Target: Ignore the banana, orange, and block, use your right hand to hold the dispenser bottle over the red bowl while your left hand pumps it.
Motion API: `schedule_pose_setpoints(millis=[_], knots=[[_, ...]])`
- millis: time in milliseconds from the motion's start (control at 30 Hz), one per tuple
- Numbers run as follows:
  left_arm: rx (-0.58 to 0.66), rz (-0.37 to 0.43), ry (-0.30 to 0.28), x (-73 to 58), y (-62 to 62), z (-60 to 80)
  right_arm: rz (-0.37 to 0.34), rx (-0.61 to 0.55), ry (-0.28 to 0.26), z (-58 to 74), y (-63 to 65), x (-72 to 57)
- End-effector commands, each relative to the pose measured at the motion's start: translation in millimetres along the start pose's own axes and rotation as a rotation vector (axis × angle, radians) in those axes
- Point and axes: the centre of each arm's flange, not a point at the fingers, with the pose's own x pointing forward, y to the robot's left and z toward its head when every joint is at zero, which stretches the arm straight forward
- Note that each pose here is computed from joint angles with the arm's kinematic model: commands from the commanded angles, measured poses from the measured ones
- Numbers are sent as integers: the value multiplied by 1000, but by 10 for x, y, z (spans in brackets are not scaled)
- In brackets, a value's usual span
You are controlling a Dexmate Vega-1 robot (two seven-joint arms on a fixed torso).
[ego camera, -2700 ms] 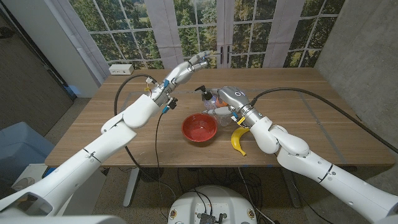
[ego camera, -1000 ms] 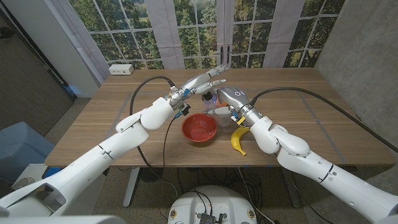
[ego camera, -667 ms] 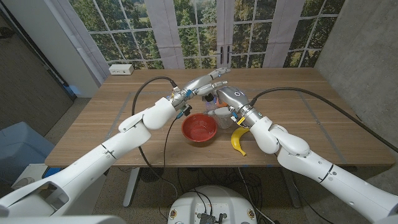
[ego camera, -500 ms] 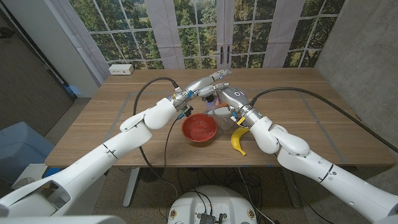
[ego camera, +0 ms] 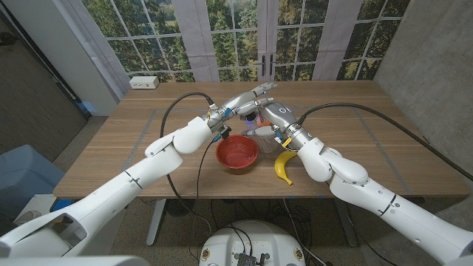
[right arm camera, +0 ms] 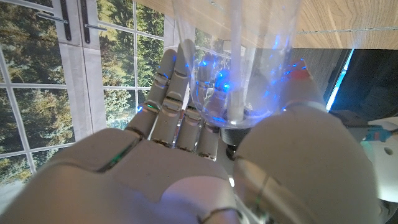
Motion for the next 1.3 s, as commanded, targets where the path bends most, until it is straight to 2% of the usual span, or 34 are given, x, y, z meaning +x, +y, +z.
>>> schedule_pose_setpoints(millis=[33, 567, 967, 1100, 1300], knots=[[50, 16, 3, 1, 15, 31, -8, 2, 10, -30, -6, -6], [154, 147, -4, -143, 319, 167, 11, 11, 19, -57, 10, -17], [197, 289, -58, -266, 537, 297, 17, -13, 10, -22, 14, -37], [184, 307, -85, -277, 562, 324, 21, -13, 11, -18, 16, -38], [164, 266, -71, -247, 502, 279, 15, -11, 3, -1, -2, -46]])
